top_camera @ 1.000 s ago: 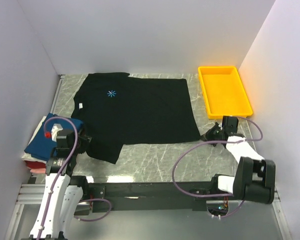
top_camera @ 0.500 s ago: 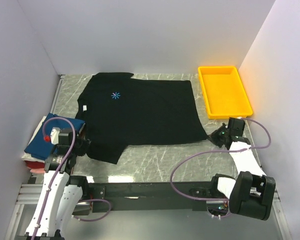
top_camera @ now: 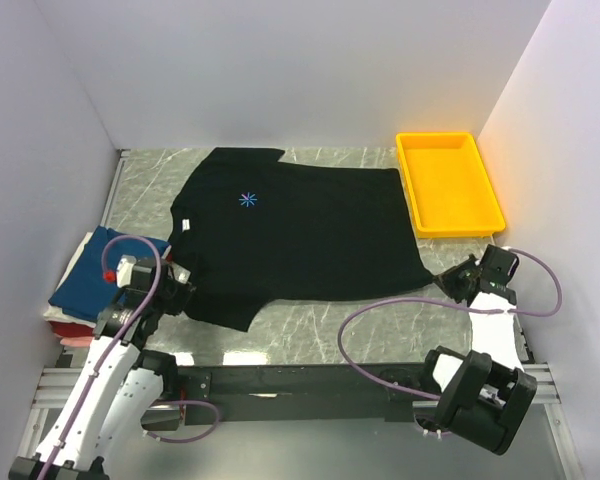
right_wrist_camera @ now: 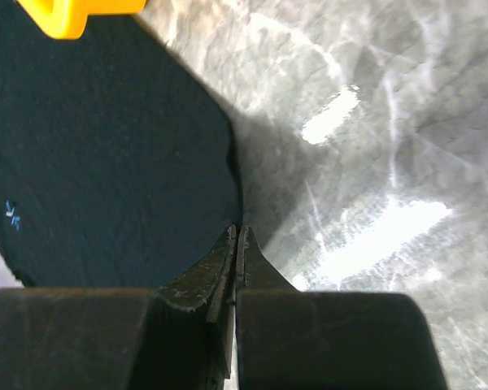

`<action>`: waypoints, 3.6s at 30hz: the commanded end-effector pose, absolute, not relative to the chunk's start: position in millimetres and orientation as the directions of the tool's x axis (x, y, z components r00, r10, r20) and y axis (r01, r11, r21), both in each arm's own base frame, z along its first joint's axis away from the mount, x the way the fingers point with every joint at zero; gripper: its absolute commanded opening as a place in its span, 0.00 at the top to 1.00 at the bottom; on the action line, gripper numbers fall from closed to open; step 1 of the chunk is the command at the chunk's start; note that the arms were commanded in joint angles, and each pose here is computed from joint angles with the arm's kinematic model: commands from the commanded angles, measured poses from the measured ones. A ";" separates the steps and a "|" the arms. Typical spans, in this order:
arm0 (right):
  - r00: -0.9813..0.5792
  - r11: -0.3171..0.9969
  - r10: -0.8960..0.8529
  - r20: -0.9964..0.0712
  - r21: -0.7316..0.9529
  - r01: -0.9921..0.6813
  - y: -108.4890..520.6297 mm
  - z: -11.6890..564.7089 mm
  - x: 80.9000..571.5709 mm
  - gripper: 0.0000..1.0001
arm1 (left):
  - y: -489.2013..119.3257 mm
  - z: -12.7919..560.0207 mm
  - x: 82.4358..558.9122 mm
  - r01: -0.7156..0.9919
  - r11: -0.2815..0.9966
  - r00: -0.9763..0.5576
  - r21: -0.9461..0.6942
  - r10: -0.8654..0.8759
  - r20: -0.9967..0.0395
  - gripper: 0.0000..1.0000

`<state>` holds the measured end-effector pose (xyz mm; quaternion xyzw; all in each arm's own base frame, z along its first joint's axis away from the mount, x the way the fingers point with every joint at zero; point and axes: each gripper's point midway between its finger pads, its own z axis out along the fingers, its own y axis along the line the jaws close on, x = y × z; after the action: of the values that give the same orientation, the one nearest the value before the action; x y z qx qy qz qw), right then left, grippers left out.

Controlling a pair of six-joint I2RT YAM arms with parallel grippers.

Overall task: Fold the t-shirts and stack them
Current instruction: Fold the tshirt

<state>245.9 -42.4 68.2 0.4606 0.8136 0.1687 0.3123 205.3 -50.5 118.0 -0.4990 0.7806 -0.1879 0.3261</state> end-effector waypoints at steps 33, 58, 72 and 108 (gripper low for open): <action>-0.464 0.593 0.803 -0.373 0.579 0.560 -28.7 87.0 411.1 1.00 | -25.4 129.3 355.4 -0.744 0.462 -0.265 -0.483 -0.867 -0.422 0.99; -0.466 0.599 0.799 -0.379 0.571 0.562 -31.8 92.0 429.9 1.00 | -25.1 120.0 397.6 -0.744 0.475 -0.314 -0.470 -0.870 -0.381 0.99; -0.512 0.650 0.752 -0.414 0.592 0.477 -9.4 119.7 436.7 0.63 | -22.6 125.3 399.3 -0.731 0.480 -0.311 -0.486 -0.867 -0.389 0.49; -0.834 0.802 0.055 -0.550 0.521 -0.291 354.2 109.0 312.8 0.54 | -31.0 64.4 343.1 -0.783 0.489 -0.305 -0.384 -0.840 -0.448 0.53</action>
<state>306.7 329.5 98.8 -0.0369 0.9158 0.3045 0.2594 319.3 -33.2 44.5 -0.5050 0.8196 -0.0364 0.2681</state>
